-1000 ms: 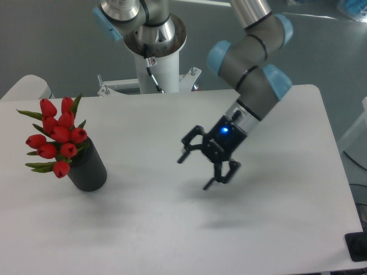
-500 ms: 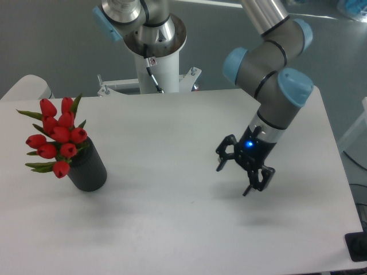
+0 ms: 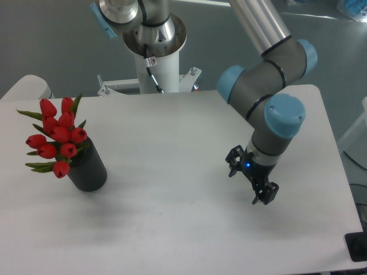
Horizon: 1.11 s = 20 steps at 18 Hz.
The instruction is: Insert the flowers into the vase
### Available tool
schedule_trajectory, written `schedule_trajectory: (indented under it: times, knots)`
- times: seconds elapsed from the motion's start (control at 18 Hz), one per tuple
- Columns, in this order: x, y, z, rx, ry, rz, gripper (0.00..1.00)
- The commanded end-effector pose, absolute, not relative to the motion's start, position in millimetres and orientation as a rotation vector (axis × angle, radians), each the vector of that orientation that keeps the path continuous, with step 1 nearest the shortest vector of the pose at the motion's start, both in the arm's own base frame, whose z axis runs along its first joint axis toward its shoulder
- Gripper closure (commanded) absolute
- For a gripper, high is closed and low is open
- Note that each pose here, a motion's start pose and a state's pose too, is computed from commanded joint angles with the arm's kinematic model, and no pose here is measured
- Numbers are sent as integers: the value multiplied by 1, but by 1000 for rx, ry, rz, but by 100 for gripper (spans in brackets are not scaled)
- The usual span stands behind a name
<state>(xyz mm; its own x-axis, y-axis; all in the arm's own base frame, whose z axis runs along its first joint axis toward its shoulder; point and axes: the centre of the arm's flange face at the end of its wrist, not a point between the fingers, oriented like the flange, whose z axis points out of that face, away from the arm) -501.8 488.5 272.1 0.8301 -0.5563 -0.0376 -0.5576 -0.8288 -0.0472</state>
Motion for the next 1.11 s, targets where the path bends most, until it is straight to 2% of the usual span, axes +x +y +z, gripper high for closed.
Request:
schedule_trajectory:
  times: [0.5, 1.11]
  knots:
    - [-489, 503, 263, -2997, 1076, 60, 0]
    - [-487, 501, 260, -2997, 1079, 55, 0]
